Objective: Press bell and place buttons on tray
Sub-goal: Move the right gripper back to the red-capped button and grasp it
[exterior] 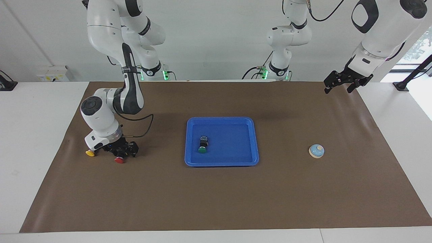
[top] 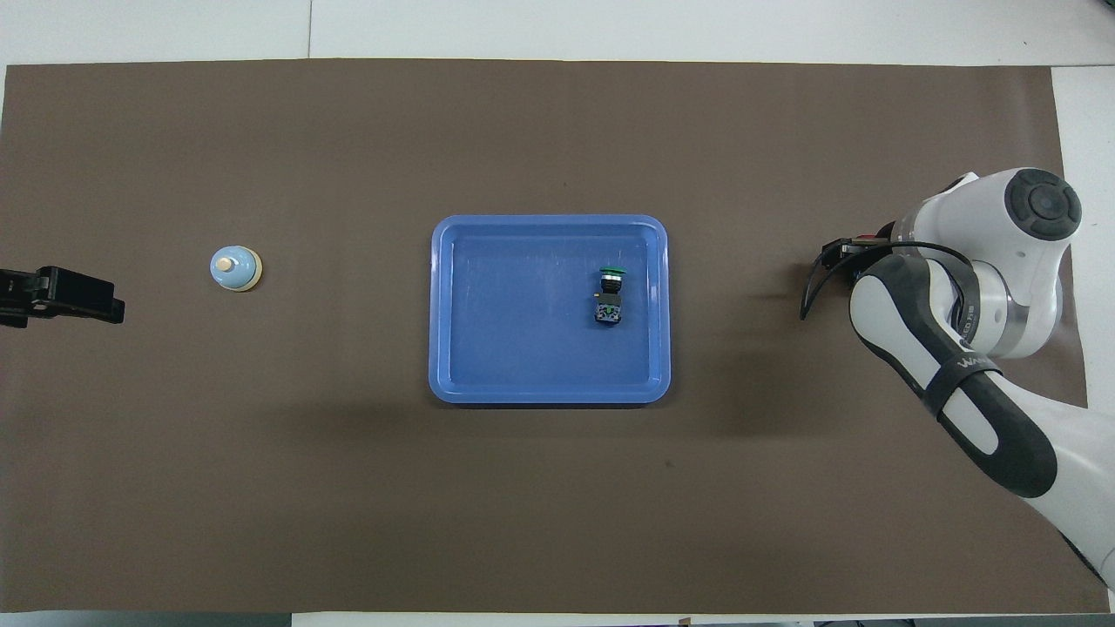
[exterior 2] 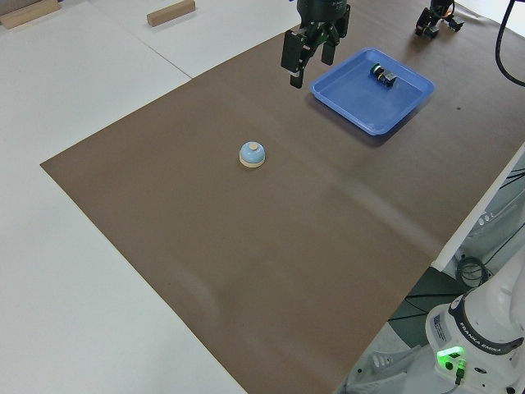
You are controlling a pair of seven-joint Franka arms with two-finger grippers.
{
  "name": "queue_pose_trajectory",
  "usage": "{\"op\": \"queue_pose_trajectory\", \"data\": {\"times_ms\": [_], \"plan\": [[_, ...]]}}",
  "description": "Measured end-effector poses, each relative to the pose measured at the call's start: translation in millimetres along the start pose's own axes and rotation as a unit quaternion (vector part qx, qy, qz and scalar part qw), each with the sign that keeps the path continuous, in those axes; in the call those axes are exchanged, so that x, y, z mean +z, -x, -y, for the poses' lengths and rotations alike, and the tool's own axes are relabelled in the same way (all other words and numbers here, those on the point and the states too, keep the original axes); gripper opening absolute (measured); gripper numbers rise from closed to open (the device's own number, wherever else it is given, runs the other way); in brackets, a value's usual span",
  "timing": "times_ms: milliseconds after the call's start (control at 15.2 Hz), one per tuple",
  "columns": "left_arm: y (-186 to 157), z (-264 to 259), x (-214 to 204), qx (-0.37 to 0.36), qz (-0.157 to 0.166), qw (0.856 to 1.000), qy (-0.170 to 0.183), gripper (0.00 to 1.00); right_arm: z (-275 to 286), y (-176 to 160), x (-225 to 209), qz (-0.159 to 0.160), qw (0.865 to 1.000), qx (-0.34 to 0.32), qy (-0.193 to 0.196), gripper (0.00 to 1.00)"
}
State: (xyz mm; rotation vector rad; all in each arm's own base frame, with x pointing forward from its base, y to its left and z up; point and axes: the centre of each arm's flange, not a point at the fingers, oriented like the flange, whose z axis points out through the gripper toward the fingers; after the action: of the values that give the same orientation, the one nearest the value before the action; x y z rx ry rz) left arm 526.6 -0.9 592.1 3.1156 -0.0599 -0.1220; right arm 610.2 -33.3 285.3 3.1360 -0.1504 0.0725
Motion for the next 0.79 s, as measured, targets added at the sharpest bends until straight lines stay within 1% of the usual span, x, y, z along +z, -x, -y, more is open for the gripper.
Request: {"op": "queue_pose_trajectory", "data": {"times_ms": [131, 197, 263, 592, 789], "plan": [[0.0, 0.0, 0.0, 0.0, 0.0, 1.0, 0.0, 1.0, -0.7, 0.0, -0.2, 0.0, 1.0, -0.002, 0.0, 0.55], [0.0, 0.0, 0.0, 0.0, 0.0, 1.0, 0.0, 1.0, -1.9, -0.1, -1.6, -0.001, 1.0, -0.002, 0.001, 0.45], [0.0, 0.0, 0.0, 0.0, 0.0, 1.0, 0.0, 1.0, -3.0, 0.1, -2.0, 0.0, 1.0, -0.003, 0.001, 0.41], [0.0, 0.0, 0.0, 0.0, 0.0, 1.0, 0.0, 1.0, -2.4, -0.7, -4.8, 0.007, 1.0, -0.013, 0.001, 0.41], [0.0, 0.0, 0.0, 0.0, 0.0, 1.0, 0.0, 1.0, 15.9, -11.4, -29.3, 0.019, 0.999, -0.028, -0.002, 0.41]]}}
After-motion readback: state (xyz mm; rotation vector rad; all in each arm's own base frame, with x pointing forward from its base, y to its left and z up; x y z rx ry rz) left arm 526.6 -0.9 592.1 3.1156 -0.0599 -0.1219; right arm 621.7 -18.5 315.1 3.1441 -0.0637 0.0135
